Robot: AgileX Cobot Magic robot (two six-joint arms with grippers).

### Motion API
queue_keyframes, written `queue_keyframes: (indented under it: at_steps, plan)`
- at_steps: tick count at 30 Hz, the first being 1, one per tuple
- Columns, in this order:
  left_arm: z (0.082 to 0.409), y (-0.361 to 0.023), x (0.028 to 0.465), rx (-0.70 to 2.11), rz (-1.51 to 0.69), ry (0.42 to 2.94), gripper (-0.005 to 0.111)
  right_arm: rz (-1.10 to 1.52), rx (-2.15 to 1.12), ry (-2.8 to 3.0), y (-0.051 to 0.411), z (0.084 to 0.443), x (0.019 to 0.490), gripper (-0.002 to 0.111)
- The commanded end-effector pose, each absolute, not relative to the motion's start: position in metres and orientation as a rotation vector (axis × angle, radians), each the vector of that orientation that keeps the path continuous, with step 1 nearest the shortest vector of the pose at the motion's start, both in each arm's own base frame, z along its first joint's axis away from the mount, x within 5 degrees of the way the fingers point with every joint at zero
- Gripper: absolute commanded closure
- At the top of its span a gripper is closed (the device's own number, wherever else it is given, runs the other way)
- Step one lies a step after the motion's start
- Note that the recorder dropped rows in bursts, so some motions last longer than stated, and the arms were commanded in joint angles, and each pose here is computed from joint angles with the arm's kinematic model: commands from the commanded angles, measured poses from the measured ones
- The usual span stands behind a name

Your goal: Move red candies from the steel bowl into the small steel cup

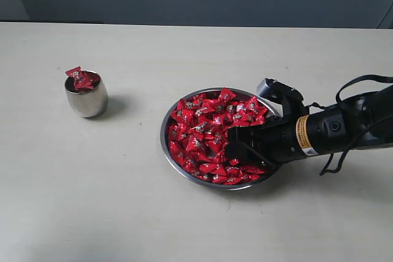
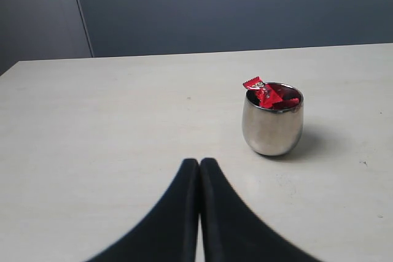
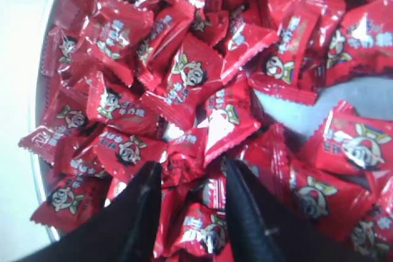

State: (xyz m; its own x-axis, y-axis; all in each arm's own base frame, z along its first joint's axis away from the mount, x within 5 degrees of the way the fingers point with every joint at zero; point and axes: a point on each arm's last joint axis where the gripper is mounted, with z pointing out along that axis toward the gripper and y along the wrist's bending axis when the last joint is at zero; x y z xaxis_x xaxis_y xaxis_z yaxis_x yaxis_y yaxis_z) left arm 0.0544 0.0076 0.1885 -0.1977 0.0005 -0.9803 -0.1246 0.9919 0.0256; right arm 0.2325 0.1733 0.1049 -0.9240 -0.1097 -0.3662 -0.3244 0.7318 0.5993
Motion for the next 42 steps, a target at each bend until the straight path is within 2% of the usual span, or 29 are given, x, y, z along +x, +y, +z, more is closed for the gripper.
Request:
queue_keyframes:
  at_steps: [1, 10, 25, 36, 42]
  plan:
    - [0.187, 0.008, 0.054, -0.093, 0.114, 1.767, 0.106, 1.044, -0.338, 2.615, 0.179, 0.103, 0.239, 0.073]
    - [0.187, 0.008, 0.054, -0.093, 0.114, 1.767, 0.106, 1.09, -0.34, 2.667, 0.182, 0.087, 0.237, 0.073]
    - [0.187, 0.008, 0.054, -0.093, 0.114, 1.767, 0.106, 1.115, -0.294, 2.658, 0.183, 0.089, 0.238, 0.073]
    - [0.187, 0.008, 0.054, -0.093, 0.114, 1.767, 0.106, 1.021, -0.384, 2.523, 0.181, 0.132, 0.248, 0.073]
    - [0.187, 0.008, 0.054, -0.093, 0.114, 1.767, 0.106, 0.967, -0.407, 2.559, 0.178, 0.133, 0.246, 0.073]
